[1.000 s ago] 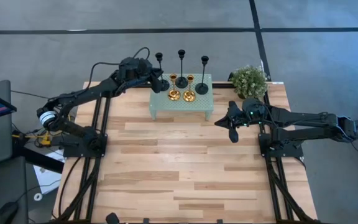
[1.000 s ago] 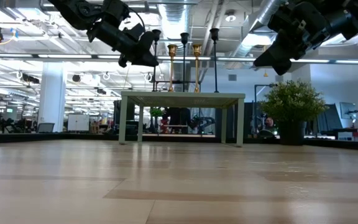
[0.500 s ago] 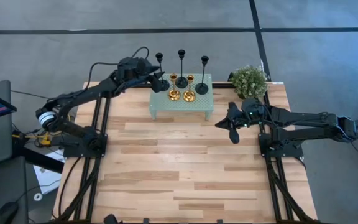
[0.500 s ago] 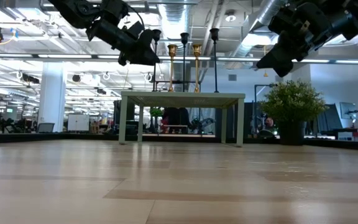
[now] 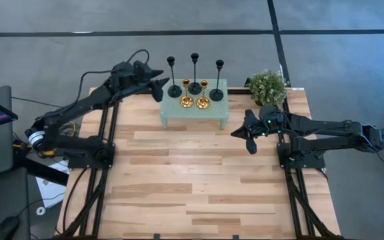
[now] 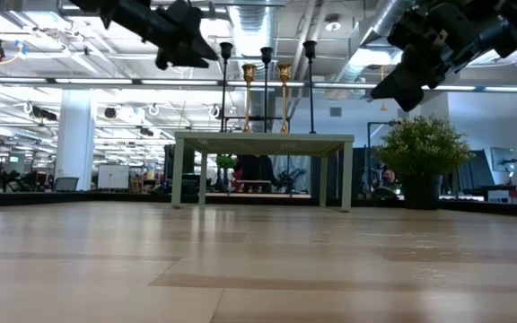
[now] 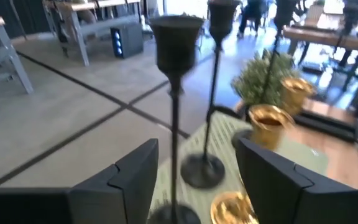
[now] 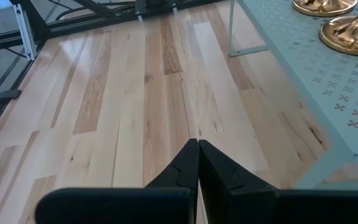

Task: Pick & Place candle stick holders
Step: Return to Home Position

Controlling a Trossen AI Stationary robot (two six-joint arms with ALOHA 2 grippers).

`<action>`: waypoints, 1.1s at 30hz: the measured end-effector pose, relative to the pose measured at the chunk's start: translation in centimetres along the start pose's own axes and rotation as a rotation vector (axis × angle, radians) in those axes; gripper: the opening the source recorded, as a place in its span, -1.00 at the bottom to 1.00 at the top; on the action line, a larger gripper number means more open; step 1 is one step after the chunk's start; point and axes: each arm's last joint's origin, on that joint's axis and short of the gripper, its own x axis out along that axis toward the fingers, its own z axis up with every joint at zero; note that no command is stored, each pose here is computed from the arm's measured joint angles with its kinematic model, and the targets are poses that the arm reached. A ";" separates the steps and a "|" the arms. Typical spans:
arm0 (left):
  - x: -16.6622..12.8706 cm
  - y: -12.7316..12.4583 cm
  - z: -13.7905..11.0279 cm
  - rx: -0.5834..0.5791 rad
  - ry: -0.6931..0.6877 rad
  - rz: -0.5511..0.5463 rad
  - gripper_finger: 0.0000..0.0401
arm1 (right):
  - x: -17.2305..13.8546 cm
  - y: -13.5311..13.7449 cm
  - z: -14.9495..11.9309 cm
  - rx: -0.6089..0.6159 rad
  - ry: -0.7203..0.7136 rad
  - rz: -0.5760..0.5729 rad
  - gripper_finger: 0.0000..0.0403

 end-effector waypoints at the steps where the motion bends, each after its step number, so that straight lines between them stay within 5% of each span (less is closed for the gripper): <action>1: -0.6 -0.1 0.1 -0.001 0.015 -0.002 0.08 | 0.0 0.0 0.0 0.000 0.001 0.000 -1.00; 8: -6.3 -0.4 0.4 -0.007 0.108 -0.043 -0.11 | 0.0 0.0 -0.1 0.002 0.010 -0.001 -1.00; 19: -11.8 -1.0 -2.2 0.030 0.138 -0.127 -0.93 | 0.0 0.0 0.7 -0.023 -0.067 0.002 -1.00; 28: -12.6 -1.6 -5.6 -0.036 0.156 -0.257 -0.98 | 0.0 0.1 0.8 -0.033 -0.083 0.004 -1.00; 33: -13.4 -1.8 -6.4 -0.038 0.086 -0.314 -0.98 | -0.3 0.2 1.1 -0.154 -0.116 0.014 -1.00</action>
